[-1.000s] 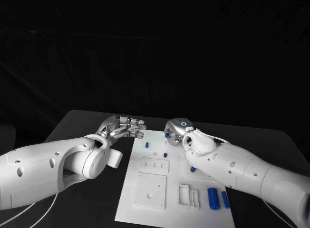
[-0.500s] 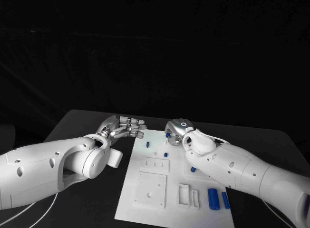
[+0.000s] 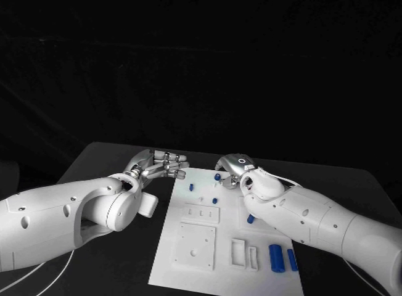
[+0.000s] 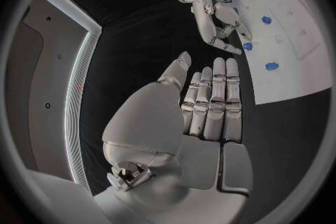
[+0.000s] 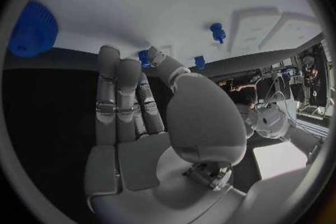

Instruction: Assemble the parts on the task board

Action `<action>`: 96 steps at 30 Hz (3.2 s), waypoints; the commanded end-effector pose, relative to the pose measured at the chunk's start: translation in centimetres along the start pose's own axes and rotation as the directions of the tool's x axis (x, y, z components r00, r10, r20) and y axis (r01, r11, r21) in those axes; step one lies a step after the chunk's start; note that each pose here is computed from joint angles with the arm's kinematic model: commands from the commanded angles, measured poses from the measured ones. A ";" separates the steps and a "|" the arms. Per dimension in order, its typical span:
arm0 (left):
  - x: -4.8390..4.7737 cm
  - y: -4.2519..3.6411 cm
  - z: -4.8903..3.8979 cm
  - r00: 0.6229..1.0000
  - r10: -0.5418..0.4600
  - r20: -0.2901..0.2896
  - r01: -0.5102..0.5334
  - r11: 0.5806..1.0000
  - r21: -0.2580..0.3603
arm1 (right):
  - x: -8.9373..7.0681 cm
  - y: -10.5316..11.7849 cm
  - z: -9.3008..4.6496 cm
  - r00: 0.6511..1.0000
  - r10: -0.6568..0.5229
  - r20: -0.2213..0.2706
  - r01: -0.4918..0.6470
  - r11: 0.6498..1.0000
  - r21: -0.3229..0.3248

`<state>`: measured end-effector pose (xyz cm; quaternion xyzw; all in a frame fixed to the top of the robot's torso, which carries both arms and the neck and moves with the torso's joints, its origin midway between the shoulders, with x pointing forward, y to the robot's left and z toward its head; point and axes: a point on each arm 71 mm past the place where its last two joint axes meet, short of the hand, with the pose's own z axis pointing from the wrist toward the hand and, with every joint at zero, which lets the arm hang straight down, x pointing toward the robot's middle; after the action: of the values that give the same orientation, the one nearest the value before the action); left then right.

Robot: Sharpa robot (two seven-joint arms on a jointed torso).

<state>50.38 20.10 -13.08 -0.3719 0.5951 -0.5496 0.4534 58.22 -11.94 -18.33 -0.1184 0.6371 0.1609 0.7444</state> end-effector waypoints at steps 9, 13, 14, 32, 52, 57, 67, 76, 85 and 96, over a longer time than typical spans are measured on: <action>-0.68 -0.25 -0.09 1.000 0.004 0.002 -0.004 1.000 0.010 | -3.7 -3.6 -2.6 0.990 0.125 0.070 -0.127 0.992 0.019; -1.07 -0.25 -0.14 1.000 0.006 0.010 -0.006 1.000 0.011 | -5.3 -5.9 -4.1 0.986 0.156 0.059 -0.159 0.986 0.051; -1.18 -0.24 -0.15 1.000 0.007 0.012 -0.007 1.000 0.011 | -5.6 -6.5 -4.4 0.986 0.161 0.053 -0.164 0.985 0.058; -1.51 -0.10 -0.08 1.000 0.008 0.014 -0.008 1.000 0.008 | -5.2 -10.8 -5.5 0.984 0.153 -0.089 -0.139 0.979 0.147; -1.31 -0.08 0.16 1.000 0.014 0.005 -0.014 1.000 0.008 | -2.7 -10.6 -3.7 0.968 0.190 -0.167 -0.160 0.972 0.174; -1.27 -0.09 0.17 1.000 0.014 0.004 -0.014 1.000 0.009 | -2.3 -10.8 -3.6 0.966 0.189 -0.179 -0.156 0.971 0.182; -1.27 -0.08 0.20 1.000 0.015 0.004 -0.015 1.000 0.009 | -2.0 -10.6 -3.5 0.961 0.192 -0.198 -0.157 0.971 0.178; -1.20 -0.09 0.22 1.000 0.015 0.001 -0.015 1.000 0.009 | -1.7 -10.3 -3.4 0.957 0.196 -0.215 -0.160 0.972 0.173; -1.22 -0.08 0.21 1.000 0.015 0.002 -0.015 1.000 0.008 | -1.2 -10.4 -3.5 0.948 0.194 -0.252 -0.150 0.972 0.181; -1.14 -0.08 0.23 1.000 0.016 -0.001 -0.016 1.000 0.006 | -1.0 -10.2 -3.6 0.947 0.162 -0.276 -0.116 0.977 0.177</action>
<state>50.99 21.41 -13.01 -0.3726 0.5943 -0.5420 0.4629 59.02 -22.83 -17.25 -0.0208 0.7376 0.1587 0.6560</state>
